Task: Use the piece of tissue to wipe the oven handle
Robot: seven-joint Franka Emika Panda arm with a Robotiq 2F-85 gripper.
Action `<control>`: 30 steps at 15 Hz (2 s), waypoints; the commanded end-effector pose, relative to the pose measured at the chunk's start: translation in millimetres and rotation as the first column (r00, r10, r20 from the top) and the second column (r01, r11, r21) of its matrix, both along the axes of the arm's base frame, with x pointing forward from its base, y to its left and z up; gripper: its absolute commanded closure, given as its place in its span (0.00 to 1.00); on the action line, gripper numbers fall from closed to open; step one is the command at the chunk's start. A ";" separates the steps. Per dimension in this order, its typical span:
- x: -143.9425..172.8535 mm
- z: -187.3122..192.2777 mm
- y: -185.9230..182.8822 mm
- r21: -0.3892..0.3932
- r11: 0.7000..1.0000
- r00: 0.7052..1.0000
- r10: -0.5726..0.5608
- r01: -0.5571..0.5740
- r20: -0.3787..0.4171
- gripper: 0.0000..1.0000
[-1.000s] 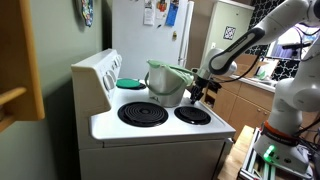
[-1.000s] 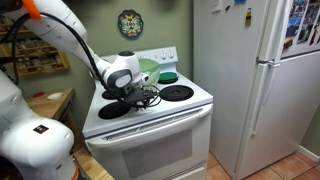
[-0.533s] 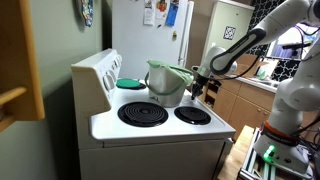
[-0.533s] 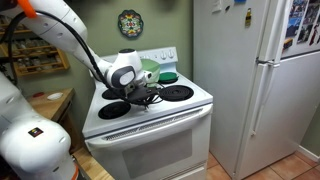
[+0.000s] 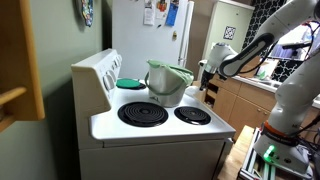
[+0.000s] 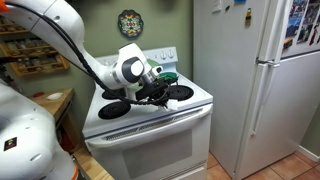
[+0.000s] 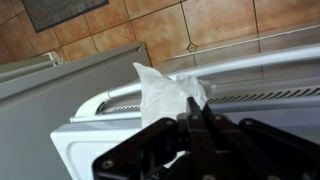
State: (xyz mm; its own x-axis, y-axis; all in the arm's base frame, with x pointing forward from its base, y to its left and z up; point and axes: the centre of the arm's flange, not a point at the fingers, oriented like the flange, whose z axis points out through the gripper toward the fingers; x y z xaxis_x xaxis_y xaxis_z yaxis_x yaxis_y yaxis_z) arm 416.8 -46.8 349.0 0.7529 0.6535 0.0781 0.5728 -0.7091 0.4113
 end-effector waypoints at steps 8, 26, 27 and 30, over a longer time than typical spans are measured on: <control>17.6 -23.0 -27.9 -0.042 0.994 0.994 -0.102 0.100 -0.048 0.97; 136.7 -109.1 -104.7 0.098 0.867 0.870 -0.493 0.489 0.024 0.96; 142.0 -110.8 -105.6 0.114 0.855 0.858 -0.513 0.507 0.029 0.97; 156.6 -112.5 -107.9 0.185 0.810 0.818 -0.573 0.557 0.045 0.97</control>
